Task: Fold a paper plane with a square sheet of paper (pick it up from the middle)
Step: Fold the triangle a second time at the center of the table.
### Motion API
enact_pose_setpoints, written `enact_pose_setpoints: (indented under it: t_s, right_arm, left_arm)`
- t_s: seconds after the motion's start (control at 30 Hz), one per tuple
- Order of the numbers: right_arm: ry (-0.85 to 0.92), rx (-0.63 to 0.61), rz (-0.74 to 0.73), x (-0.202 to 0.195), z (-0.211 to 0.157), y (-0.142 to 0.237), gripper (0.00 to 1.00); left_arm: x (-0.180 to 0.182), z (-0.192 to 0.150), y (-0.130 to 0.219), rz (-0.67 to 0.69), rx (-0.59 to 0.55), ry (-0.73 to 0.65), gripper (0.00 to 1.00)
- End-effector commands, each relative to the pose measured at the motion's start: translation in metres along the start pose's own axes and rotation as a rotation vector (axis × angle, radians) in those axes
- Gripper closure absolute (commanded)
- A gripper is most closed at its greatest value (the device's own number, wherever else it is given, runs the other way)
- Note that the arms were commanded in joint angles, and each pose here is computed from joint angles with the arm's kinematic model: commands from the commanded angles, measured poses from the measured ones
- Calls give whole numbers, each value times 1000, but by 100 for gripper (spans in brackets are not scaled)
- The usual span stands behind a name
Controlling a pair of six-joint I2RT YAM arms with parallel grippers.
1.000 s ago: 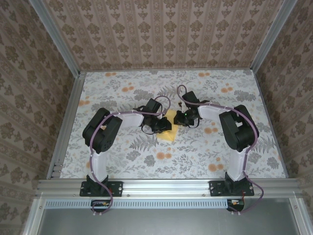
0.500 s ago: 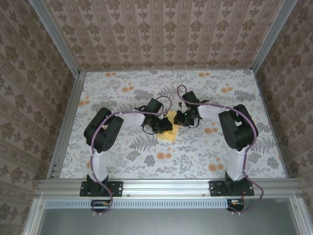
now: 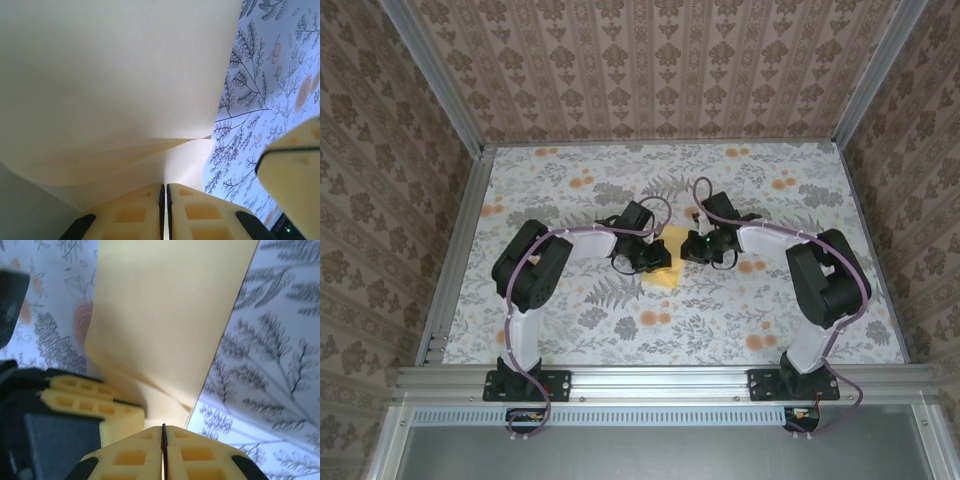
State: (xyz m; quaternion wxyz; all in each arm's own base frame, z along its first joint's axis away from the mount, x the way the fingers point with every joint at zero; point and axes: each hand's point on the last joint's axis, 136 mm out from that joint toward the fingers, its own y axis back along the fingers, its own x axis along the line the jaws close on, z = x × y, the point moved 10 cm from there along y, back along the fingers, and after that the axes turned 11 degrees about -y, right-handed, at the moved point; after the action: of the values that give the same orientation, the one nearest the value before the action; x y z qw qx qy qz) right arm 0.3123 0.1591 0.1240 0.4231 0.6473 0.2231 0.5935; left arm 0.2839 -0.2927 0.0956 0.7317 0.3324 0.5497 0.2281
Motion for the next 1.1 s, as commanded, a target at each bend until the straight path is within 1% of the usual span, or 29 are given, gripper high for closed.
enact_pose_setpoints:
  t_s: [0.0,0.07,0.37,0.8,1.07]
  right_arm:
    - [-43,55,99,1,-13,1,93]
    - [-34,81,129,4,-21,0,93]
    - [27,139,157,12,-44,-7,93]
    - [17,179,57,-3,-52,-25,93]
    - [15,178,-18,-12,-54,-29,94]
  left_arm:
    - [9,-5,-7,53,37,38,89]
    - [9,-5,-7,55,35,40,89]
    - [10,-6,-8,63,38,49,90]
    - [9,-5,-6,63,33,49,90]
    - [9,-5,-6,66,32,51,90]
